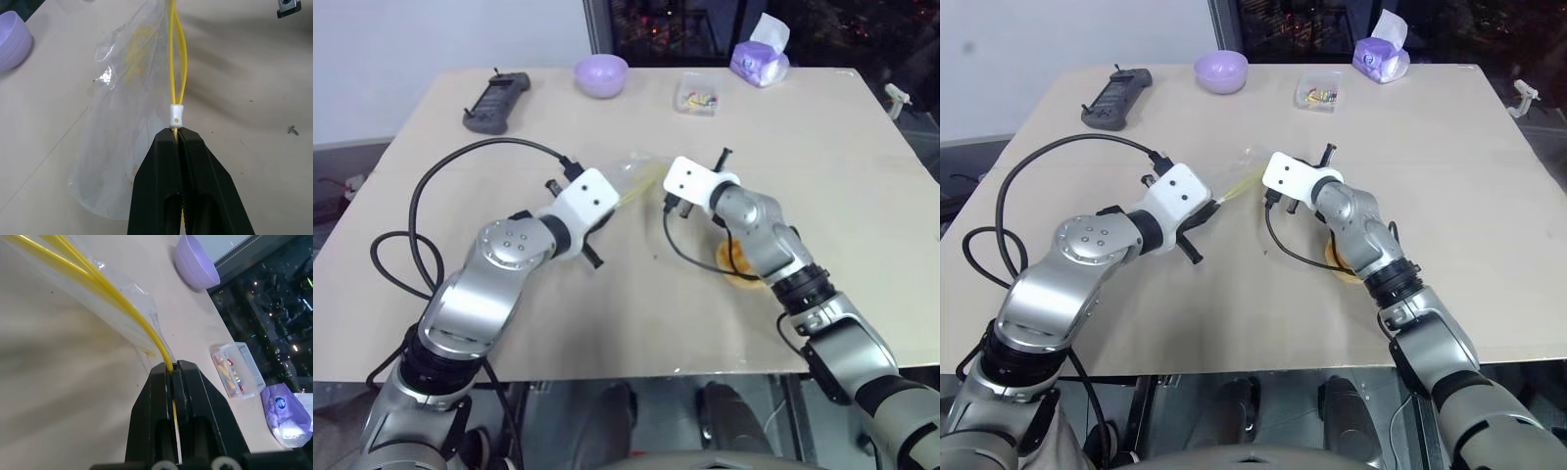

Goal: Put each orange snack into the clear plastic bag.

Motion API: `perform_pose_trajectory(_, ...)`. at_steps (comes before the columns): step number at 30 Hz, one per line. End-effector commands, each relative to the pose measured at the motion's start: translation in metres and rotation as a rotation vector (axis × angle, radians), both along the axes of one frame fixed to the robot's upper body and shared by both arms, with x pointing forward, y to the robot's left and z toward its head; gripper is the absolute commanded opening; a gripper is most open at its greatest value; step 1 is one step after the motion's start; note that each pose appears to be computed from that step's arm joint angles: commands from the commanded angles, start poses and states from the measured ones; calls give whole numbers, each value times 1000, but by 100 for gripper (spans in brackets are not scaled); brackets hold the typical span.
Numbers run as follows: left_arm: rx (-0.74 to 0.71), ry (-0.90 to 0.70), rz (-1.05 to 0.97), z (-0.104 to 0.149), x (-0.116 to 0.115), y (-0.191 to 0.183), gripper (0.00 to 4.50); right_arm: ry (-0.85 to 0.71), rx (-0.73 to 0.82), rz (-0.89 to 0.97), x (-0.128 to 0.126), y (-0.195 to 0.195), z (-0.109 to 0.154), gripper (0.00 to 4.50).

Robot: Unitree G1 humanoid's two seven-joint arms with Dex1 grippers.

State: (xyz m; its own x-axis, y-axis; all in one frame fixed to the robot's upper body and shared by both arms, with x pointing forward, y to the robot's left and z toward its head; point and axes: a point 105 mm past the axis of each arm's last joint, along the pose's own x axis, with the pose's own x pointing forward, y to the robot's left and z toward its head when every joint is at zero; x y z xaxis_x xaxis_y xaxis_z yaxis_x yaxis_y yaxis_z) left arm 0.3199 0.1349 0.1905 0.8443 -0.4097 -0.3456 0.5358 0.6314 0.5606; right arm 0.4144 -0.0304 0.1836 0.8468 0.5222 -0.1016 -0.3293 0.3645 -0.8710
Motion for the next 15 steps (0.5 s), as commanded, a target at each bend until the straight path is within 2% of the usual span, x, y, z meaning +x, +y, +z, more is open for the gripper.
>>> perform_pose_trajectory(1, 16, -60, 5, 11, 1, 1, 4, -40, 31, 57, -9, 8, 16, 0)
perform_pose_trajectory(2, 14, -59, 4, 10, 1, 1, 4, -47, 39, 68, -10, 8, 17, 0)
perform_pose_trajectory(3, 11, -56, 2, 9, 2, 1, 0, -53, 46, 72, -11, 7, 19, 62)
perform_pose_trajectory(8, 5, -124, -35, 10, 6, -3, 0, -44, 29, 61, -11, -2, 19, 283)
perform_pose_trajectory(13, -14, -208, -125, -4, 6, -8, 0, 39, 27, 103, -25, -21, 13, 283)
perform_pose_trajectory(15, 6, -226, -127, -14, 8, -4, 0, 109, 64, 159, -39, -30, 16, 283)
